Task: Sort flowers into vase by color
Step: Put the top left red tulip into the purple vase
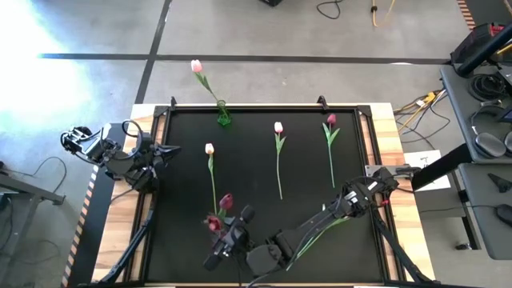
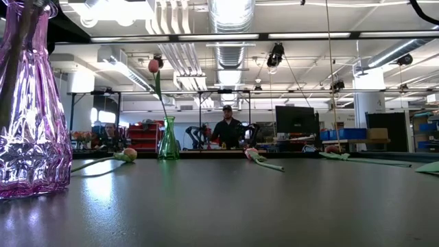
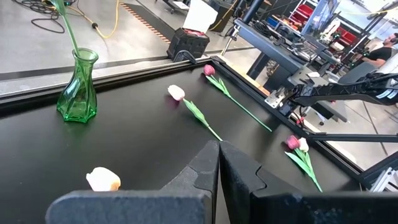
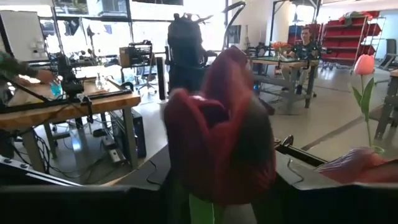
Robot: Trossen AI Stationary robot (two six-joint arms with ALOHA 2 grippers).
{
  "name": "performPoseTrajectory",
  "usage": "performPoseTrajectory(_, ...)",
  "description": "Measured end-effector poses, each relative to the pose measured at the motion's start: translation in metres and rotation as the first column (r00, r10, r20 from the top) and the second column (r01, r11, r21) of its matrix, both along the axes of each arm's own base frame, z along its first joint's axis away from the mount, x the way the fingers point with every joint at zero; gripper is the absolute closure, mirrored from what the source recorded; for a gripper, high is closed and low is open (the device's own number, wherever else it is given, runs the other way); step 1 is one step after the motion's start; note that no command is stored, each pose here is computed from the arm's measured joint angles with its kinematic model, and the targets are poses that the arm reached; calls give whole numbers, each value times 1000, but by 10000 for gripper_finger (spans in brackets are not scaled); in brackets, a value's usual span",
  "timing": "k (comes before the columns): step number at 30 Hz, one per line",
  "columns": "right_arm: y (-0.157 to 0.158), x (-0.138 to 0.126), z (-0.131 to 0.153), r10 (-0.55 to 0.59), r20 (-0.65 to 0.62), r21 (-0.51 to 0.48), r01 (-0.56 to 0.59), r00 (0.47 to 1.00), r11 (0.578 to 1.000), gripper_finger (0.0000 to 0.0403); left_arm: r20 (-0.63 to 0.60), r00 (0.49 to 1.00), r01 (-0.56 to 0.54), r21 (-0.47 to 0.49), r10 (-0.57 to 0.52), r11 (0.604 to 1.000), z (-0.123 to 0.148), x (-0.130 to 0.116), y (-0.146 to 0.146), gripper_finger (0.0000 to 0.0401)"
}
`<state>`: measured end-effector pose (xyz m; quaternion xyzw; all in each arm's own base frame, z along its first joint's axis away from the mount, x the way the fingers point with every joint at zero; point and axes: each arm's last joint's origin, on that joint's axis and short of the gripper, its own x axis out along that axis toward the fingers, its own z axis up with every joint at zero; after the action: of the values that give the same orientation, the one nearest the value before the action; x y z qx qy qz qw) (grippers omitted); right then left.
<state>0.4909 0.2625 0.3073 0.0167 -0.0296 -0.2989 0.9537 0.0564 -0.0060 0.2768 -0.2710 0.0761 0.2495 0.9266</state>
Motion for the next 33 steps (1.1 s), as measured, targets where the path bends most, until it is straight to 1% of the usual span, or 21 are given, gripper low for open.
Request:
performPoseTrajectory(3,0,0,-1,2,9,20,-2,1000,1000,260,0,1000,0,0,0,1000,0,0,0,401)
performPoseTrajectory(7,0,0,-6,4,-3,48,-4,1000,999,266,-1,1000,0,1,0,1000,0,0,0,401)
performPoseTrajectory(13,-3,2,-13,-4,12,143,2,1000,990,265,-6,1000,0,4,0,1000,-1,0,0,401)
performPoseTrajectory(17,-8,3,-20,-18,6,199,17,1000,980,244,-7,1000,0,4,0,1000,-1,0,0,401)
performPoseTrajectory(21,-9,4,-20,-5,25,234,-1,1000,972,214,-12,1000,0,7,0,1000,-1,0,0,401)
performPoseTrajectory(27,-9,4,-18,9,25,237,-14,1000,972,177,-13,1000,0,8,0,1000,-1,-1,0,401)
performPoseTrajectory(33,-9,1,-6,81,40,254,-89,996,963,165,-13,1000,0,8,0,1000,-1,-1,0,401)
